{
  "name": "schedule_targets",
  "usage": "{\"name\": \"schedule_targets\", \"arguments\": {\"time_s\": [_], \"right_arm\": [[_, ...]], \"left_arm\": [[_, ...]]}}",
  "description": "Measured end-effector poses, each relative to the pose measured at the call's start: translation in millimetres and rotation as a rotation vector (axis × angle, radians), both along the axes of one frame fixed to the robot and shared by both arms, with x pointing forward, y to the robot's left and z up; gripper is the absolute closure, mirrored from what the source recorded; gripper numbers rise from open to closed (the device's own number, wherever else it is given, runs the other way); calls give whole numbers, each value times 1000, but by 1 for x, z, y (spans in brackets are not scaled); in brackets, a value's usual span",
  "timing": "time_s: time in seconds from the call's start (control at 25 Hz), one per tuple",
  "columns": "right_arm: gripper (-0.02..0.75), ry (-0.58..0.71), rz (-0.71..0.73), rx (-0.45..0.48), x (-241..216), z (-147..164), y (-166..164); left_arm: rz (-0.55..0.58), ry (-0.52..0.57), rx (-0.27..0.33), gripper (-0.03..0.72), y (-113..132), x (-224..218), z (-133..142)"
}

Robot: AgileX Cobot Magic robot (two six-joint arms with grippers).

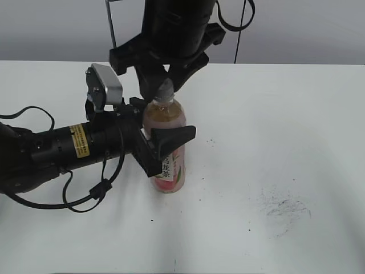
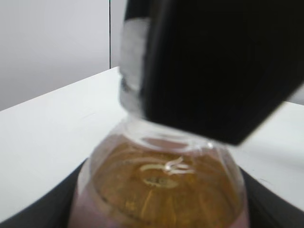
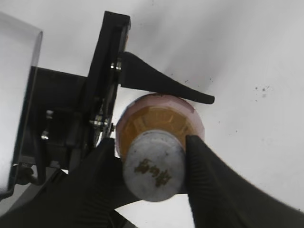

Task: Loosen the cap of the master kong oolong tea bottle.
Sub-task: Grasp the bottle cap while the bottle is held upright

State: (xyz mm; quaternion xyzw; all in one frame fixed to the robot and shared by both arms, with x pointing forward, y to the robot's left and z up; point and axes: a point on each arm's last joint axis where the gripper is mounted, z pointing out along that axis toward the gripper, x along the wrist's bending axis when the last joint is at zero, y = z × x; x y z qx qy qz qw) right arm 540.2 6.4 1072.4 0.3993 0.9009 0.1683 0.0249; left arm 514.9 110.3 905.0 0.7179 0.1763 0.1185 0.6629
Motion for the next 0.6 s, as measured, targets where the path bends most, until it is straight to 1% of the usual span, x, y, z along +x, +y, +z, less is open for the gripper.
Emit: {"name": "schedule_targets", "arguments": {"time_s": [0.12, 0.2, 0.4, 0.6], "right_arm": [[448, -16, 2, -18, 1, 0, -1], [458, -22, 3, -24, 2, 0, -2], [426, -31, 22, -33, 2, 0, -2], [341, -39, 31, -40, 3, 0, -3]], "left_arm": [[0, 0, 0, 244, 0, 0, 0], [0, 0, 0, 244, 0, 0, 0], [0, 0, 0, 244, 0, 0, 0], [0, 0, 0, 244, 0, 0, 0]]}}
